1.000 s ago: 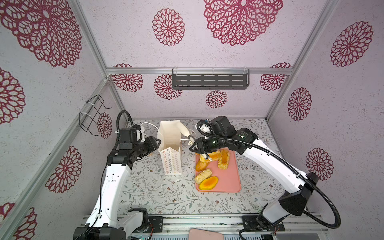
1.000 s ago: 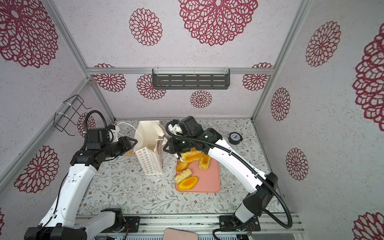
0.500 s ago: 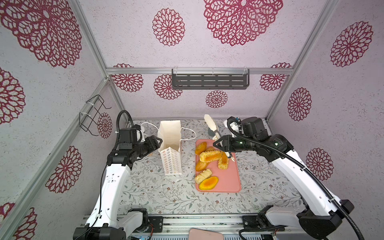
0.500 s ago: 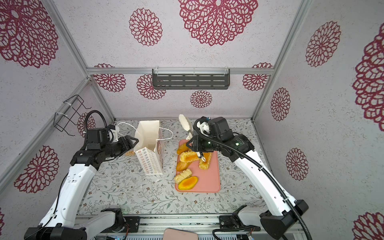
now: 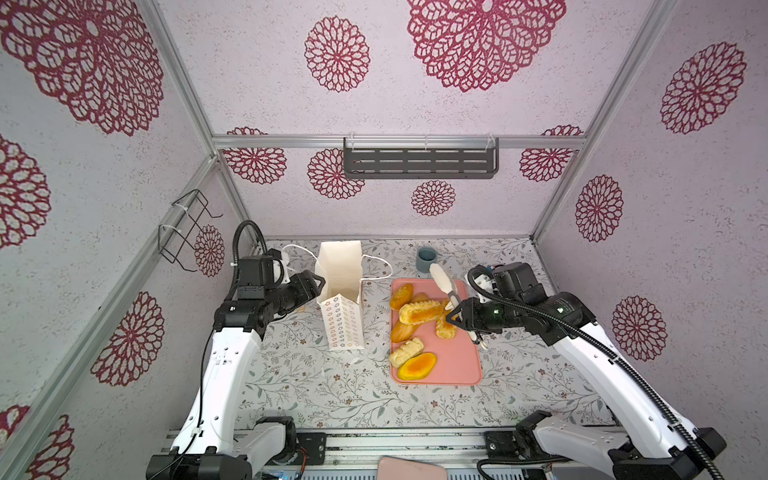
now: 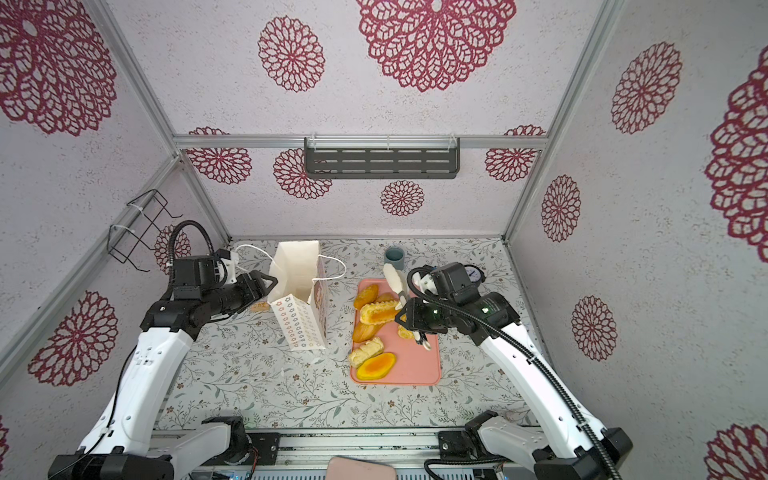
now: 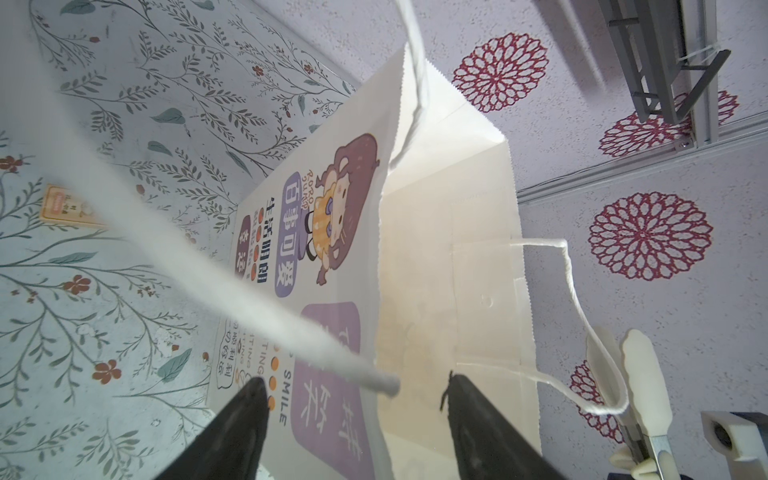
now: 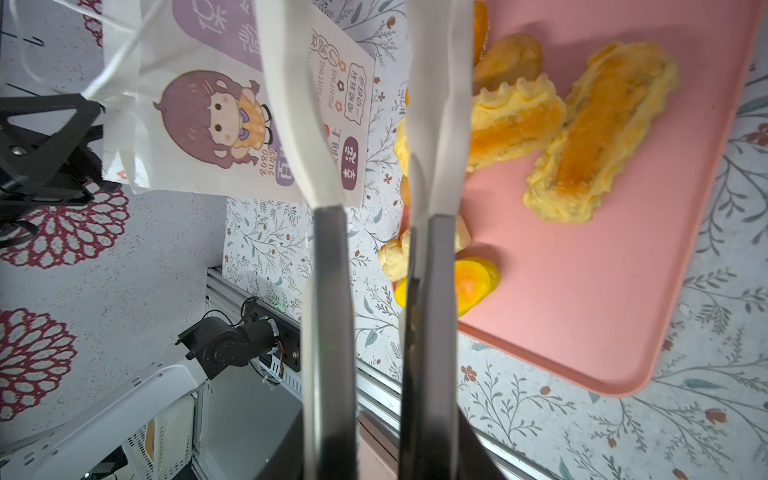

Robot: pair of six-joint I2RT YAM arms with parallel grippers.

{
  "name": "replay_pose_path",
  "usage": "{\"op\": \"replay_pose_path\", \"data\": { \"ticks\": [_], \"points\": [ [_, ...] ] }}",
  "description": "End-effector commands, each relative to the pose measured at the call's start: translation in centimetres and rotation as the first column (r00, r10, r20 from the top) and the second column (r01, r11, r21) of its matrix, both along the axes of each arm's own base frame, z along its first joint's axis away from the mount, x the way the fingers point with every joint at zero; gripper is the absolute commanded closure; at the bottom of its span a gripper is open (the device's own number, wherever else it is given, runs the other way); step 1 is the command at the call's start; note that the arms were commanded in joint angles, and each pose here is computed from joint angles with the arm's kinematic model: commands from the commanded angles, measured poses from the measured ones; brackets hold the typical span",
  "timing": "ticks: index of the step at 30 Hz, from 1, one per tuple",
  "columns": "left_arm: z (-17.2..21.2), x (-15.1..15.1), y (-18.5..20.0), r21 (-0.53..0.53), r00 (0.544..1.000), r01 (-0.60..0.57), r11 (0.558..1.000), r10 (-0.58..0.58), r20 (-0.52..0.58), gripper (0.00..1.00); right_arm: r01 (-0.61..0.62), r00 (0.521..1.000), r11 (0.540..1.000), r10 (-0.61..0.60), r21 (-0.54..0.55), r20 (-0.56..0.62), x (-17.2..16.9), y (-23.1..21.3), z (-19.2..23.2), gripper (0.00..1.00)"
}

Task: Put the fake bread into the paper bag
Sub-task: 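Lower the tongs in the right gripper onto the yellow-orange slice nearest the robot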

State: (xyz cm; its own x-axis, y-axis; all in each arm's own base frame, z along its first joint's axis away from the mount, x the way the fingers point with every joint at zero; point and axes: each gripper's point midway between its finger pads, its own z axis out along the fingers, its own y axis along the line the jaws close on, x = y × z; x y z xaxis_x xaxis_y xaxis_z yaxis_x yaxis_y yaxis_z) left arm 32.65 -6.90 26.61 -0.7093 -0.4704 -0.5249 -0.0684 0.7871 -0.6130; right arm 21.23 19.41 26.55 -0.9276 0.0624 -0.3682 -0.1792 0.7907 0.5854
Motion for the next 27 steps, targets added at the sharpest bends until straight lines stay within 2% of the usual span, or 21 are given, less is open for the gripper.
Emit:
{"op": "replay_pose_path", "data": {
  "ticks": [1,27],
  "points": [
    [0.7,0.4,-0.1,0.014,0.999,0.014,1.000,-0.014,0.036,0.30,0.022,0.999,1.000,-0.022,0.000,0.023,-0.7,-1.0,0.6,0.64],
    [0.9,0.6,-0.3,0.006,0.999,0.019,1.000,-0.019,0.035,0.30,0.028,0.989,0.996,-0.040,-0.083,-0.141,-5.2,-3.6,-6.0,0.65]
  ]
}}
